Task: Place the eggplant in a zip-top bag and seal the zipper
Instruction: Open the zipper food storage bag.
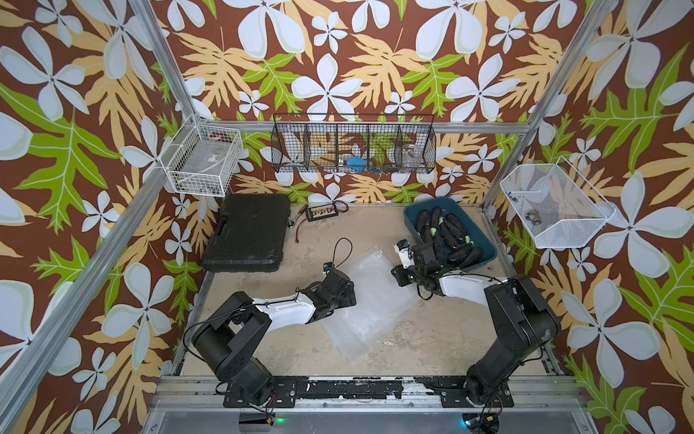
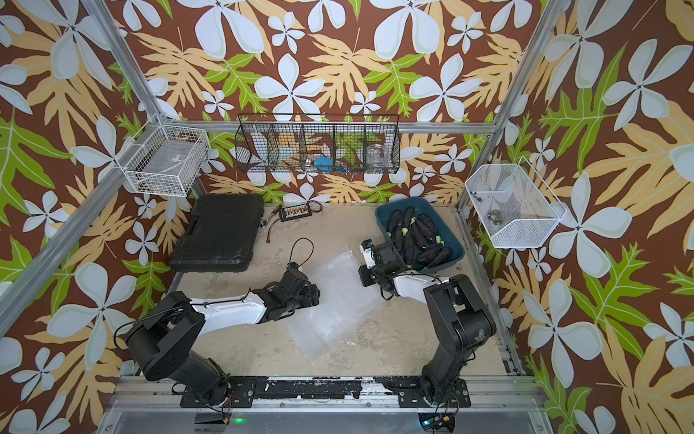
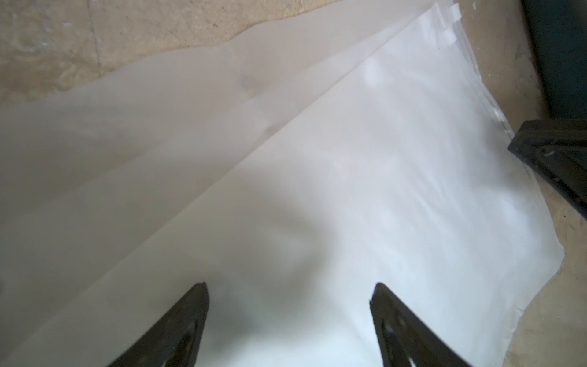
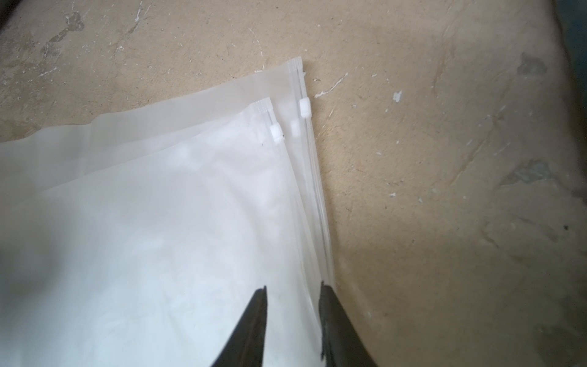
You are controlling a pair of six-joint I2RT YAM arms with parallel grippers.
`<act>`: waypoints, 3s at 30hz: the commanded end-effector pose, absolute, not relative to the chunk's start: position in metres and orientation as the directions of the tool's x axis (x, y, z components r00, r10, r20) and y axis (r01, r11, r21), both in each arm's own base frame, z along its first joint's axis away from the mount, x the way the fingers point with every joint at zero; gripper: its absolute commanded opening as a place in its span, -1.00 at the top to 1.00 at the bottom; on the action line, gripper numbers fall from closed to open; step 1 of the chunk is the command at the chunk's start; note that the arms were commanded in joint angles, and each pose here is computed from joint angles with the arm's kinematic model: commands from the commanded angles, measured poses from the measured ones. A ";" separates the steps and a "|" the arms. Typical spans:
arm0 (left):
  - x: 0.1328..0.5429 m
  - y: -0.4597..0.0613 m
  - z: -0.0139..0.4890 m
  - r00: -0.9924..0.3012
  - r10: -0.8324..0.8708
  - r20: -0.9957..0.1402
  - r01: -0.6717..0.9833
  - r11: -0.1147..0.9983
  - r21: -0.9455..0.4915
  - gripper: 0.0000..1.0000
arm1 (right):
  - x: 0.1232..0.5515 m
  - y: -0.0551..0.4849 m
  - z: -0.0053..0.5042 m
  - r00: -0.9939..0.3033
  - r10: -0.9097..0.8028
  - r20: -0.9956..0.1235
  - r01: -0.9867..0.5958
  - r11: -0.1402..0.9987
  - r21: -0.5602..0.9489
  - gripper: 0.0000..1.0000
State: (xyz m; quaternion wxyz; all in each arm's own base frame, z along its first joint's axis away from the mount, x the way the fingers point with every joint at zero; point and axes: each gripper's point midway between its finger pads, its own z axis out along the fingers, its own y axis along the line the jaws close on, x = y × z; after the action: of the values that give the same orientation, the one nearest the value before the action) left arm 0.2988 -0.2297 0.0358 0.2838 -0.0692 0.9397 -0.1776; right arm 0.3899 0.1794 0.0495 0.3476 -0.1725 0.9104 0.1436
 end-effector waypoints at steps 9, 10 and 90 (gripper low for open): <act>0.297 -0.228 0.031 -0.839 -0.224 -0.495 -0.038 0.933 -0.357 -0.66 | 0.395 0.173 0.043 -0.740 -0.194 -0.644 -0.401 0.896 0.191 0.19; 0.297 -0.229 0.031 -0.839 -0.225 -0.495 -0.039 0.933 -0.358 -0.66 | 0.395 0.175 0.042 -0.743 -0.198 -0.639 -0.407 0.892 0.198 0.24; 0.328 -0.305 0.115 -0.865 -0.187 -0.465 0.189 0.738 -0.648 1.00 | 0.251 0.256 0.104 -0.587 -0.354 -0.728 -0.676 0.709 0.200 0.02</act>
State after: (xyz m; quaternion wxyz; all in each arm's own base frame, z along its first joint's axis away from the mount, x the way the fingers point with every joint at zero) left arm 0.3275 -0.3056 0.1153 0.2535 -0.0100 0.8933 -0.3710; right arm 0.2650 0.2548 0.1186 0.3781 -0.2741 0.8480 0.2505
